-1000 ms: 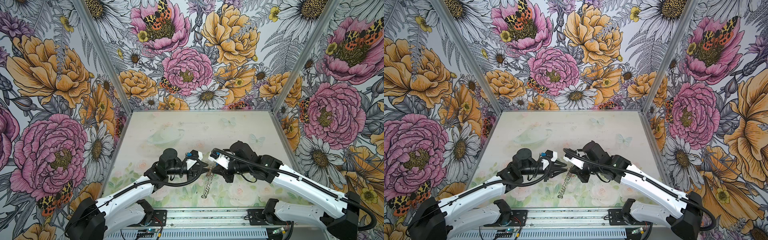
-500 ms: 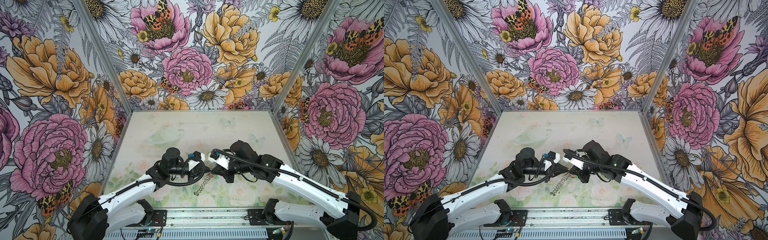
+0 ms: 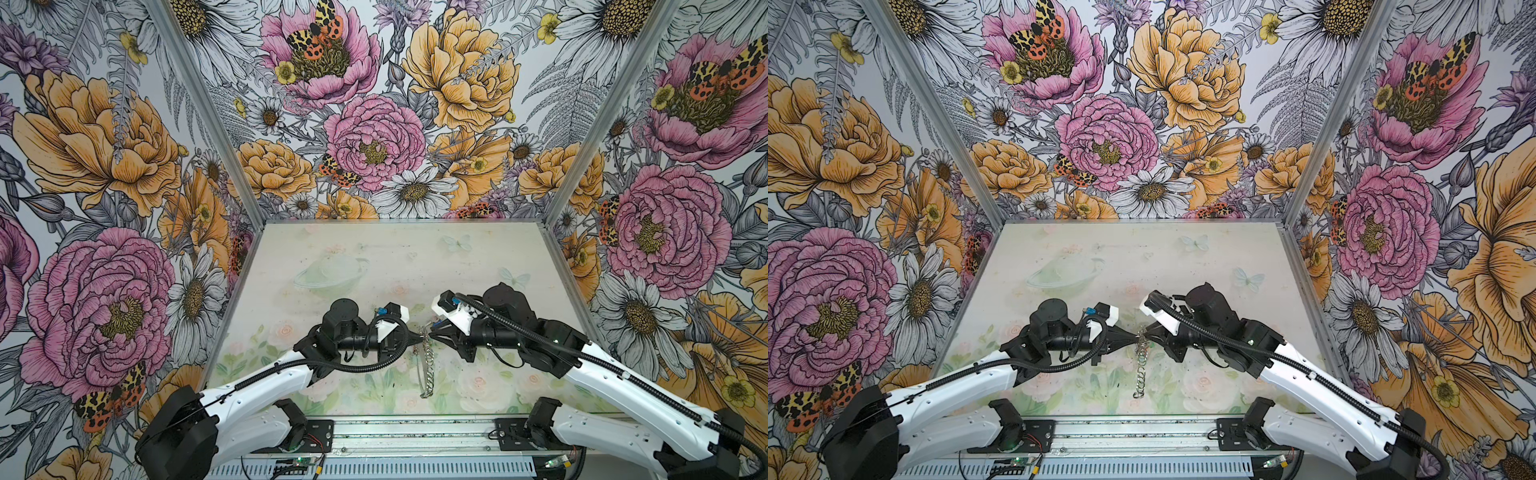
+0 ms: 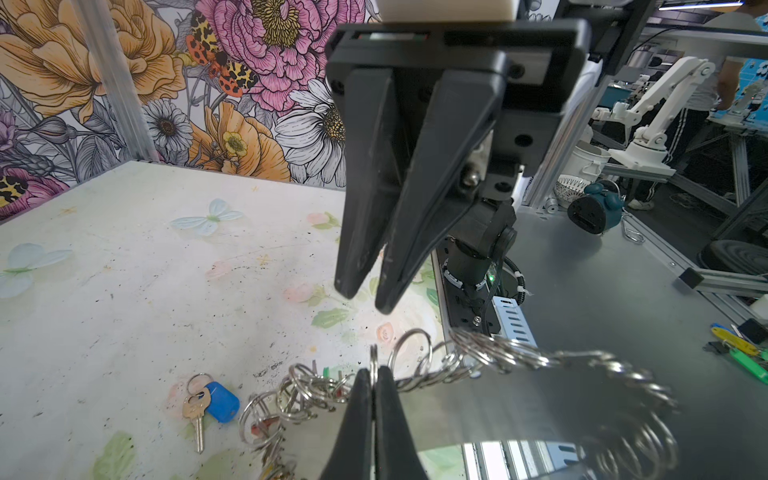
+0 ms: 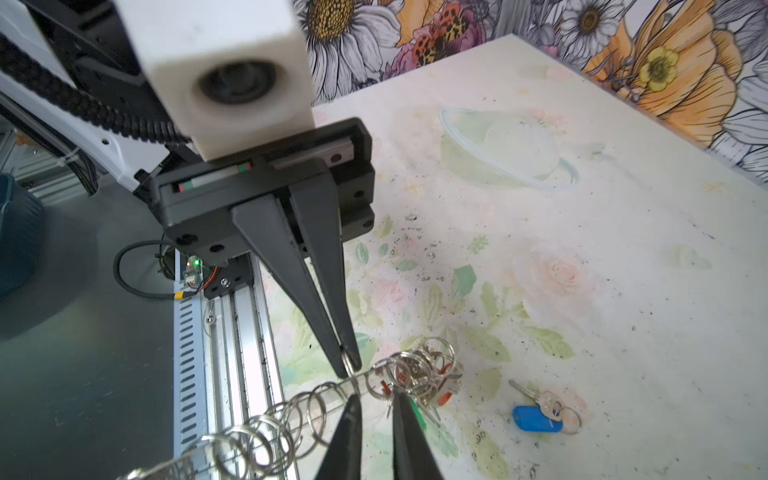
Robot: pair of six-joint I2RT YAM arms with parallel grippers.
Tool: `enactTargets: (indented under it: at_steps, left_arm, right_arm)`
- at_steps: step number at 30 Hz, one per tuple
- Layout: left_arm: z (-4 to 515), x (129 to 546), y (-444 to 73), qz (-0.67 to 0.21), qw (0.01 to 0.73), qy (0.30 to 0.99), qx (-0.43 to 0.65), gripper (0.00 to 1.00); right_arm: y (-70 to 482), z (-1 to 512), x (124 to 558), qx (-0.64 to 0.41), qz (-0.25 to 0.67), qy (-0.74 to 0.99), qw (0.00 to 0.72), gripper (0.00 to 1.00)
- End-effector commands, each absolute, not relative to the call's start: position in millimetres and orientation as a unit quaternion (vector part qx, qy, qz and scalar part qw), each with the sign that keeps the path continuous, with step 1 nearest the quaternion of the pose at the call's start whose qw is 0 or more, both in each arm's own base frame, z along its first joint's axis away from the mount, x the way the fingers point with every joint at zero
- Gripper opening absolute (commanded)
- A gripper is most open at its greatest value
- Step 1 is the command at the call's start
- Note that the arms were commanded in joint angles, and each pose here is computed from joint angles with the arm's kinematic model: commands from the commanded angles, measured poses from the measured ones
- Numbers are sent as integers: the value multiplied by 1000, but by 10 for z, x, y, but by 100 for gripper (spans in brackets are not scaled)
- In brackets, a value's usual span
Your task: Put the keys on the keyring
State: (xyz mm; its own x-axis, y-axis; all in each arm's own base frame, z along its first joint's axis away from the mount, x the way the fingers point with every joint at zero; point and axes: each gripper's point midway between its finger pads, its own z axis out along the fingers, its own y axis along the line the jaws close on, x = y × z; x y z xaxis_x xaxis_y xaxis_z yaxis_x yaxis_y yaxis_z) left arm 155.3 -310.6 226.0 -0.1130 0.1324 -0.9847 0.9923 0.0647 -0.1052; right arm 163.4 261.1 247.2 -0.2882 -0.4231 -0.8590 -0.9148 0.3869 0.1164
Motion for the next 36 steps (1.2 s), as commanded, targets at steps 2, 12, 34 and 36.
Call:
enactTargets:
  at_steps: [2, 12, 34, 36]
  left_arm:
    - [2507, 1563, -3122, -488, 497, 535, 478, 0]
    - [2604, 1509, -3056, -495, 527, 506, 469, 0]
    - [2754, 1452, -3093, -555, 533, 473, 429, 0]
    - [2733, 1433, -3100, -559, 526, 473, 433, 0]
  right_arm:
    - [2651, 2659, 1664, -422, 356, 715, 429, 16]
    - [2693, 2536, 1597, -411, 395, 687, 450, 15]
    - [2803, 2485, 1625, -394, 412, 679, 463, 19]
    - [2770, 2522, 1617, -392, 410, 674, 473, 19]
